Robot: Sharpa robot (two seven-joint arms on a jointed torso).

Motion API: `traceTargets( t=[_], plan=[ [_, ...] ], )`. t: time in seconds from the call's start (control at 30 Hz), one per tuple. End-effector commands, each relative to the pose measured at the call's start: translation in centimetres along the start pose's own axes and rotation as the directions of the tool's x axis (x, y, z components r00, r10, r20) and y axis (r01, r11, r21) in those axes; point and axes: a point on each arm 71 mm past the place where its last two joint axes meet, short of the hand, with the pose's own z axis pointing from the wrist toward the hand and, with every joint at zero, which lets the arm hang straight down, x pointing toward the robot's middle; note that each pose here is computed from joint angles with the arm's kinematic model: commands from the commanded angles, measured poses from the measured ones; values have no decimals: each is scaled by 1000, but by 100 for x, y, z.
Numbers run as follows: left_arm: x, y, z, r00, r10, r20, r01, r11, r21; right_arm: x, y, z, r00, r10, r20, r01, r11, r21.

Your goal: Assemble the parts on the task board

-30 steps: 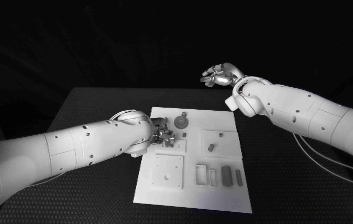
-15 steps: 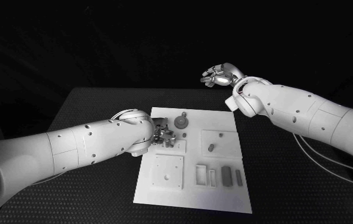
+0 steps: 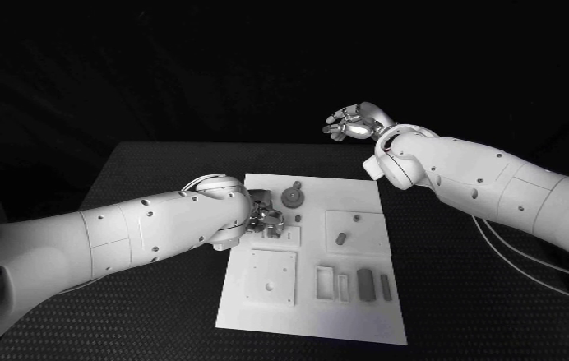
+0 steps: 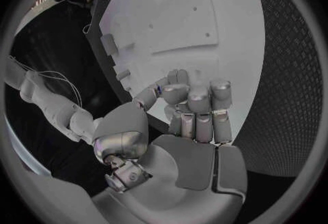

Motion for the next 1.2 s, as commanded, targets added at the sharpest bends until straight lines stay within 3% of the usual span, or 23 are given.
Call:
traceTargets(
  t=[0.03,0.73,1.2],
  plan=[
    [94,-51,12,998,29,-50,-28,1000,11,9,6,-1,1000,1,-11,-1,1000,-6],
    [118,-140,14,990,126,-55,-125,992,27,11,7,0,1000,1,-11,-1,1000,-6],
    [131,-173,29,987,141,-75,-140,990,25,18,10,5,1000,2,-12,-2,1000,-6]
  ],
)
